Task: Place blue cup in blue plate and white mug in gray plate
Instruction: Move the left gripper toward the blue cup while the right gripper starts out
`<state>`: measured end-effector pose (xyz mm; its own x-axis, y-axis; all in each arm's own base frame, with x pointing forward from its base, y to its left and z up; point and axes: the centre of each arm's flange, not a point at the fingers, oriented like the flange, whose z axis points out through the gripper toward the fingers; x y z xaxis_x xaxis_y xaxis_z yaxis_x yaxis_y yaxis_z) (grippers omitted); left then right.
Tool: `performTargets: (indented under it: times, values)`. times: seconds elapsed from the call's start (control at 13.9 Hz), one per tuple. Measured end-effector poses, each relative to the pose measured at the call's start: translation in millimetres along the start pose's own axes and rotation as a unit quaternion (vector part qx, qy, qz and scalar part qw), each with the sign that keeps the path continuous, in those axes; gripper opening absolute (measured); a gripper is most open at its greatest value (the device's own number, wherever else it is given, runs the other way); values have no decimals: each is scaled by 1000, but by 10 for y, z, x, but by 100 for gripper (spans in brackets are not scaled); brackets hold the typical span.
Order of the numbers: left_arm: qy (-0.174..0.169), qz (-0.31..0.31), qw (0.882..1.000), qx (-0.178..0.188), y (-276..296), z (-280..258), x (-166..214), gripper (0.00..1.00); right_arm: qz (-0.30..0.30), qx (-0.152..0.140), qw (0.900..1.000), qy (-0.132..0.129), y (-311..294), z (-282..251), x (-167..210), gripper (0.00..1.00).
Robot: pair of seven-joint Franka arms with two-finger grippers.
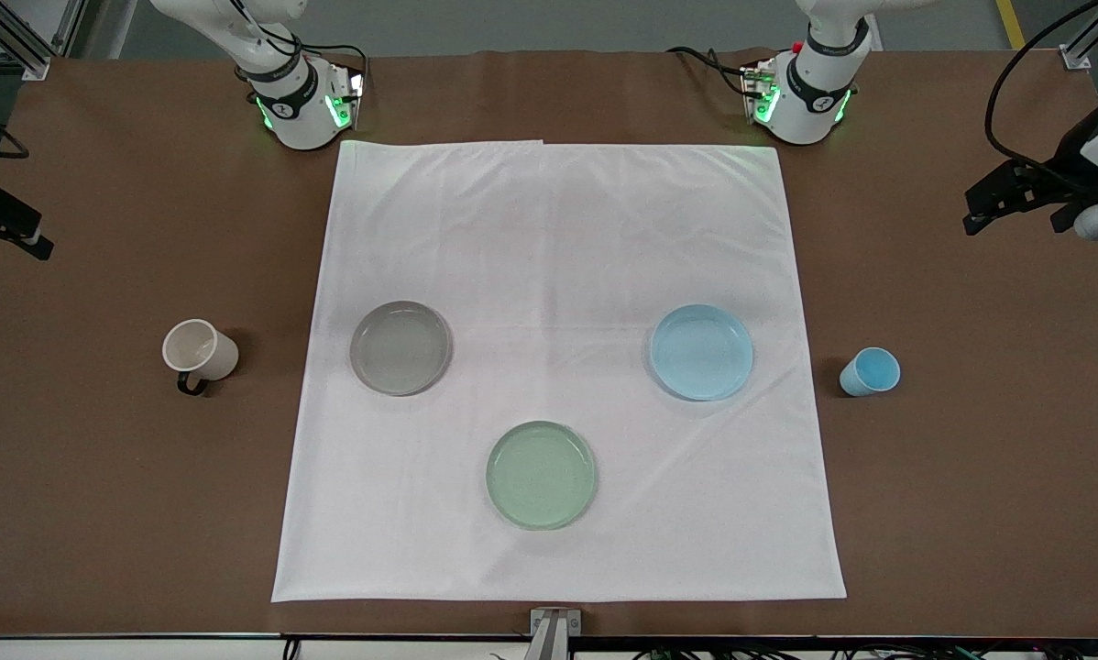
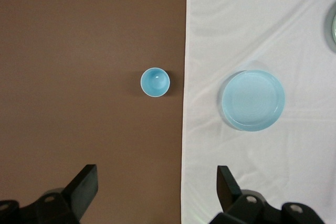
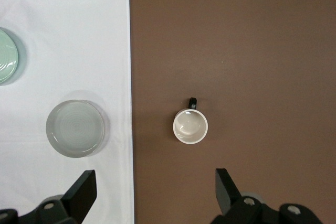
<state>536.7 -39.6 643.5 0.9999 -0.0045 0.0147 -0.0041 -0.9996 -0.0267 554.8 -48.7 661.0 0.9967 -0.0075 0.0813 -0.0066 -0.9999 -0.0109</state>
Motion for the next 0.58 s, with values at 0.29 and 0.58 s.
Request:
performTargets:
  times: [0.29, 0.58]
  values:
    - [-1, -7, 1000, 0, -82, 10, 13, 100, 0, 0, 1000, 0, 4, -2, 0, 100]
    - [-25, -22, 999, -2, -254, 276, 157, 100, 1, 0, 1000, 0, 11, -1, 0, 100]
